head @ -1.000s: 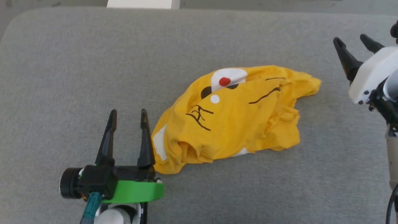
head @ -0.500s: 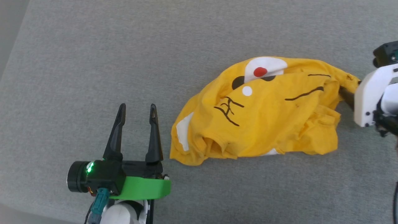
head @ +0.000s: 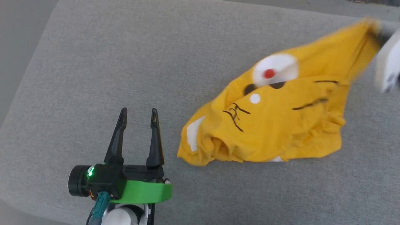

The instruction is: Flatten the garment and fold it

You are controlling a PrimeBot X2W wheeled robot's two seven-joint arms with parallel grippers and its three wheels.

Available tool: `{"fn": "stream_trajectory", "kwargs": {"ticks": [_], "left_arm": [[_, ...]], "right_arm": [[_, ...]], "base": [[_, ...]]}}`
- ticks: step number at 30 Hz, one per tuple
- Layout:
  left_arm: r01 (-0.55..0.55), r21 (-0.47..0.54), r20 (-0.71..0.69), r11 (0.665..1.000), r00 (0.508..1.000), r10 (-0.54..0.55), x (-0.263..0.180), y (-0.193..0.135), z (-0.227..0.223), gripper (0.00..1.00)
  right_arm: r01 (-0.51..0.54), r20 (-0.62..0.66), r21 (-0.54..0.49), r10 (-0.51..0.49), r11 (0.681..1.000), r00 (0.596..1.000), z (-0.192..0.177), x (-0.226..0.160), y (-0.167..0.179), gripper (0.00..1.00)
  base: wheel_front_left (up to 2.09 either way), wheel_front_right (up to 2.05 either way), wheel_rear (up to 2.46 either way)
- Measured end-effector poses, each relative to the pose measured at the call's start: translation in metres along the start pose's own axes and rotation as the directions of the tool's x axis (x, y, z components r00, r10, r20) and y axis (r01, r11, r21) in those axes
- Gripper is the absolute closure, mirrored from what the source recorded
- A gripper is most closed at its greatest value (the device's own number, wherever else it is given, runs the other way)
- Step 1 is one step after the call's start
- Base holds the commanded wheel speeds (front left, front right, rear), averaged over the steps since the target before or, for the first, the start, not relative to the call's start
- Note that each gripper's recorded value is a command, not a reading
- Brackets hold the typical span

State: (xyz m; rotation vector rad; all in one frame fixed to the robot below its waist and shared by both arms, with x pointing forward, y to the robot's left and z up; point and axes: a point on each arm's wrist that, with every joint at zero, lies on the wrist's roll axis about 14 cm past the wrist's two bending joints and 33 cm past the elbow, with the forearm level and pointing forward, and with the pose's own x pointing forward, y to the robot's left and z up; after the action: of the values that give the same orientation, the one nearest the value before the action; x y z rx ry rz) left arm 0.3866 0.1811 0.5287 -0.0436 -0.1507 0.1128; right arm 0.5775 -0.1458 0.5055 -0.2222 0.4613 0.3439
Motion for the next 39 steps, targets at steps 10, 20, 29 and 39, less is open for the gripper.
{"fn": "stream_trajectory", "kwargs": {"ticks": [10,20,29,39], "left_arm": [[-0.002,-0.04,-0.039,0.999,0.999,0.0,0.004,-0.005,-0.013,0.0],[-0.043,-0.025,-0.097,0.999,0.994,0.041,0.001,0.001,-0.029,0.0],[-0.078,-0.004,-0.099,0.997,0.992,0.077,0.003,0.011,-0.03,0.0],[-0.067,0.008,-0.014,0.998,0.998,0.067,0.001,0.017,-0.003,0.0]], "right_arm": [[0.111,0.284,-0.166,-0.06,0.98,0.957,0.125,0.024,-0.017,1.0],[0.001,0.093,-0.183,0.016,0.983,0.996,0.052,0.108,0.031,0.0],[-0.04,0.041,-0.152,0.047,0.988,0.998,0.026,0.119,0.044,0.0],[-0.046,0.235,-0.01,0.047,0.999,0.971,0.065,0.05,0.031,0.0]], "base": [[0.0,0.0,0.0],[0.0,0.0,0.0],[0.0,0.0,0.0],[0.0,0.0,0.0]]}}
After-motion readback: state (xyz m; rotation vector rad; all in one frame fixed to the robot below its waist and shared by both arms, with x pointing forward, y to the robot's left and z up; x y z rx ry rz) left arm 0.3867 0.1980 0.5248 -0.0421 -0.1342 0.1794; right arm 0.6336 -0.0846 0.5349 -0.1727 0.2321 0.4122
